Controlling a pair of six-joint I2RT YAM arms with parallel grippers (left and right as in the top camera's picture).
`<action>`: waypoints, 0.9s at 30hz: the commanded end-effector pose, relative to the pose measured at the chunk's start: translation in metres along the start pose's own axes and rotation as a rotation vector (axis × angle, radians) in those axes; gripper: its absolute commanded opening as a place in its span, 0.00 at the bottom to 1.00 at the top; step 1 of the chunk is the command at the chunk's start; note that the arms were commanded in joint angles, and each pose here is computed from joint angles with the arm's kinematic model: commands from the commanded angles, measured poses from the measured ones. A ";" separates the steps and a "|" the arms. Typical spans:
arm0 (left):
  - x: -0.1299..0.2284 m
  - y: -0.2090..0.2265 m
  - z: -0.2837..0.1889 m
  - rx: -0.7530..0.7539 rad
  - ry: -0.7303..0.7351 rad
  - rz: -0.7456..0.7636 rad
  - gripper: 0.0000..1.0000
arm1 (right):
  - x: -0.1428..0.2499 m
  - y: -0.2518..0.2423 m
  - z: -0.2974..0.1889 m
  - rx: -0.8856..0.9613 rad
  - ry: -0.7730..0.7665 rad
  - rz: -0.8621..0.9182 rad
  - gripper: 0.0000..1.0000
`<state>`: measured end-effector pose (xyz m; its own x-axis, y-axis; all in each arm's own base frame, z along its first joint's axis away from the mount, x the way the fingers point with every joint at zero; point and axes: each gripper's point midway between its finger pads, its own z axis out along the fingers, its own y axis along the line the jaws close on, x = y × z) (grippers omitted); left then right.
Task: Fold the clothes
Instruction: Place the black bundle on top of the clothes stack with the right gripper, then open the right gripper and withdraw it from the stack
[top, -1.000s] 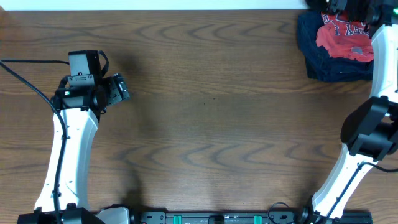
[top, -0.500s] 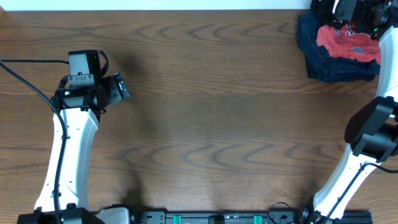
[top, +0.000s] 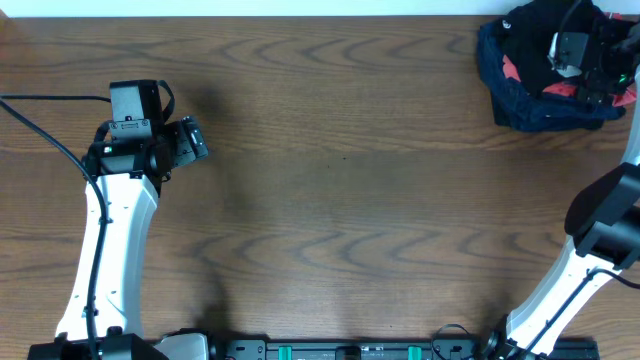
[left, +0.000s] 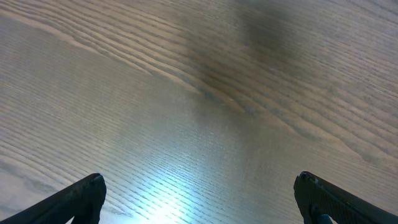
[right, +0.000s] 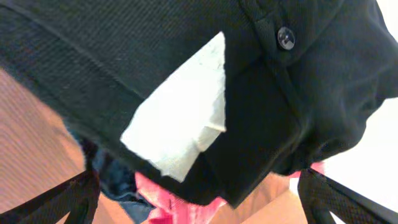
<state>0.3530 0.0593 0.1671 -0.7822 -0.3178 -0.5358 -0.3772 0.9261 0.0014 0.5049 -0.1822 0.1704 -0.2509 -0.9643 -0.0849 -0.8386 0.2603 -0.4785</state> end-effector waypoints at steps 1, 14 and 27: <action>-0.004 0.000 0.000 0.005 -0.005 -0.017 0.98 | -0.007 -0.010 -0.036 0.055 -0.008 0.040 0.99; -0.003 -0.002 0.000 0.016 -0.001 -0.017 0.98 | -0.189 -0.002 -0.256 0.140 -1.071 0.069 0.99; -0.003 -0.002 0.000 0.016 -0.001 -0.017 0.98 | -0.292 0.055 -0.329 -0.351 -1.400 0.200 0.99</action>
<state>0.3534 0.0562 0.1666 -0.7847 -0.3187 -0.5317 -0.3684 0.9296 -0.0135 0.3921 0.1000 0.4448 0.2083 -0.2448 -0.9469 -0.9147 0.2942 -0.2772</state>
